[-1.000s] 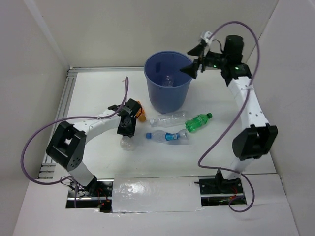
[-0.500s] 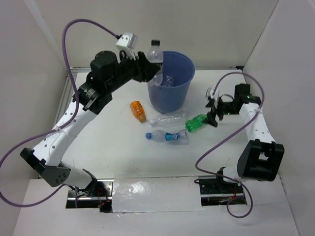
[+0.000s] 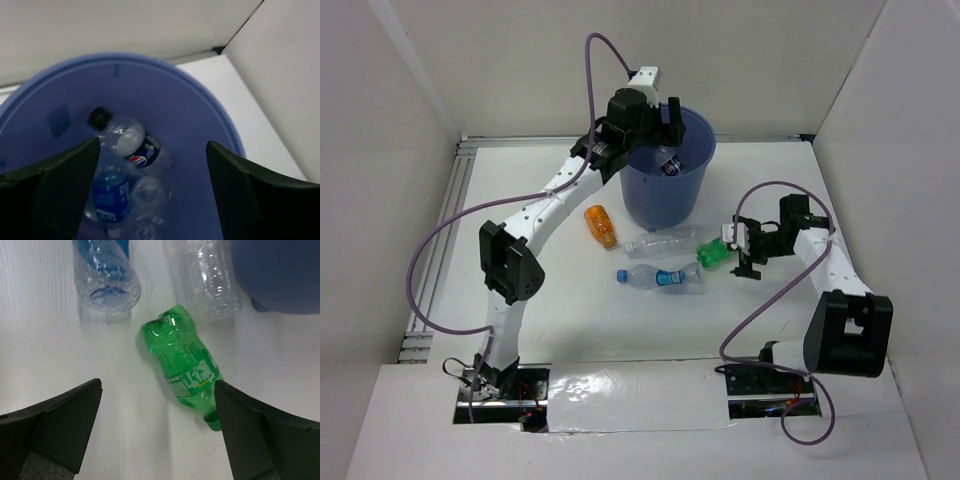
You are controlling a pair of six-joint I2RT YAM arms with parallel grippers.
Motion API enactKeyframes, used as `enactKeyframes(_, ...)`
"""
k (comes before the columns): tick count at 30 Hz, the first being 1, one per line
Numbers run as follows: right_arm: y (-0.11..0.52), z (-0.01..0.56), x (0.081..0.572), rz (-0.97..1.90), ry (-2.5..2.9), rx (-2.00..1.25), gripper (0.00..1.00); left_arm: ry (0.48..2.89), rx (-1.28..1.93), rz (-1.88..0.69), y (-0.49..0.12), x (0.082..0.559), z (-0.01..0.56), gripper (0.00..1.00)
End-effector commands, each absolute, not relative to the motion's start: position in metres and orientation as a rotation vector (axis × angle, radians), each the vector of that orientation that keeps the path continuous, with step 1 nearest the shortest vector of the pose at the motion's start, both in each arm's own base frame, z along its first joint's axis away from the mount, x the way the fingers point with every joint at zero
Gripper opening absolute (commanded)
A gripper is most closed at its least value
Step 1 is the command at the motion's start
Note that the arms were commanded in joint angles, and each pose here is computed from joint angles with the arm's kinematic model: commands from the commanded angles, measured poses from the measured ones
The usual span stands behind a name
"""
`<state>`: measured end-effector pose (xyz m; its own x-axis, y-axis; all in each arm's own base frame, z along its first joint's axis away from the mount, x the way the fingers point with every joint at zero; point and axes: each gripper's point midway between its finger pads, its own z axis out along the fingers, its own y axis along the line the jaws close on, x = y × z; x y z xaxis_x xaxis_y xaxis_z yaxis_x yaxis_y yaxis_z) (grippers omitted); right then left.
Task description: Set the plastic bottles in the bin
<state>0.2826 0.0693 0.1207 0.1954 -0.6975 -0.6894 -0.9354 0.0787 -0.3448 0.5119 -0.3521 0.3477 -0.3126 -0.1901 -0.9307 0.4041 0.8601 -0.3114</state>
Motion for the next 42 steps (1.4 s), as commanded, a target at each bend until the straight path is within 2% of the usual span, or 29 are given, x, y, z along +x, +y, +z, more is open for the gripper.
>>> enactKeyframes(1,0.067,0.103,0.300,0.251,1.350,-1.884,1.00,1.599,0.150,-0.613,-0.332,0.492,0.443,1.00)
enactKeyframes(5,0.071,0.089,0.326,0.203,1.311,-1.930,1.00,1.582,0.312,-0.625,-0.337,0.448,0.455,1.00)
enactKeyframes(6,0.069,0.089,0.334,0.175,1.306,-1.935,1.00,1.505,0.371,-0.613,-0.322,0.417,0.487,1.00)
enactKeyframes(8,0.070,0.082,0.348,0.149,1.290,-1.946,1.00,1.589,0.554,-0.588,-0.331,0.367,0.419,1.00)
enactKeyframes(9,0.067,0.081,0.349,0.128,1.290,-1.966,1.00,1.589,0.555,-0.588,-0.331,0.367,0.419,1.00)
enactKeyframes(10,0.068,0.081,0.353,0.116,1.275,-1.988,1.00,1.681,0.647,-0.541,-0.328,0.352,0.361,1.00)
enactKeyframes(11,0.066,0.069,0.355,0.132,1.291,-2.012,1.00,1.656,0.694,-0.562,-0.325,0.321,0.362,1.00)
enactKeyframes(12,0.066,0.063,0.357,0.124,1.293,-2.046,1.00,1.684,0.722,-0.538,-0.320,0.310,0.342,1.00)
enactKeyframes(13,0.066,0.059,0.363,0.117,1.291,-2.060,1.00,1.782,0.771,-0.497,-0.311,0.296,0.287,1.00)
enactKeyframes(15,0.066,0.041,0.368,0.114,1.310,-2.106,1.00,1.758,0.799,-0.511,-0.305,0.265,0.278,1.00)
enactKeyframes(16,0.069,0.034,0.369,0.119,1.310,-2.126,1.00,1.789,0.851,-0.509,-0.303,0.246,0.247,1.00)
enactKeyframes(17,0.067,0.025,0.369,0.134,1.330,-2.138,0.98,1.773,0.862,-0.524,-0.302,0.237,0.242,1.00)
enactKeyframes(19,0.066,0.016,0.366,0.154,1.358,-2.170,0.85,1.716,0.887,-0.532,-0.300,0.224,0.236,1.00)
enactKeyframes(21,0.063,0.015,0.356,0.217,1.409,-2.184,0.65,1.709,0.932,-0.532,-0.308,0.216,0.227,1.00)
enactKeyframes(22,0.067,0.021,0.354,0.239,1.401,-2.172,0.43,1.715,0.959,-0.511,-0.310,0.218,0.220,1.00)
enactKeyframes(24,0.058,0.049,0.347,0.250,1.428,-2.098,0.31,1.722,1.009,-0.490,-0.318,0.216,0.209,1.00)
enactKeyframes(26,0.050,0.084,0.344,0.272,1.444,-1.973,0.24,1.726,1.051,-0.465,-0.327,0.216,0.195,1.00)
enactKeyframes(27,0.050,0.108,0.326,0.322,1.460,-1.926,0.23,1.699,1.057,-0.464,-0.332,0.216,0.195,1.00)
enactKeyframes(29,0.050,0.159,0.324,0.345,1.419,-1.801,0.22,1.681,1.084,-0.459,-0.338,0.214,0.188,1.00)
enactKeyframes(32,0.050,0.226,0.306,0.412,1.430,-1.593,0.22,1.667,1.113,-0.436,-0.349,0.219,0.177,1.00)
enactKeyframes(34,0.057,0.285,0.315,0.318,1.308,-1.543,0.22,1.673,1.139,-0.418,-0.355,0.219,0.164,1.00)
enactKeyframes(36,0.077,0.343,0.323,0.389,1.231,-1.392,0.20,1.652,1.133,-0.378,-0.357,0.227,0.163,1.00)
enactKeyframes(37,0.081,0.380,0.344,0.286,1.084,-1.382,0.20,1.650,1.131,-0.380,-0.359,0.228,0.162,1.00)
enactKeyframes(38,0.093,0.401,0.341,0.444,1.140,-1.259,0.24,1.648,1.136,-0.362,-0.360,0.231,0.158,1.00)
enactKeyframes(42,0.143,0.436,0.374,0.456,1.011,-1.236,0.31,1.635,1.136,-0.373,-0.365,0.229,0.152,1.00)
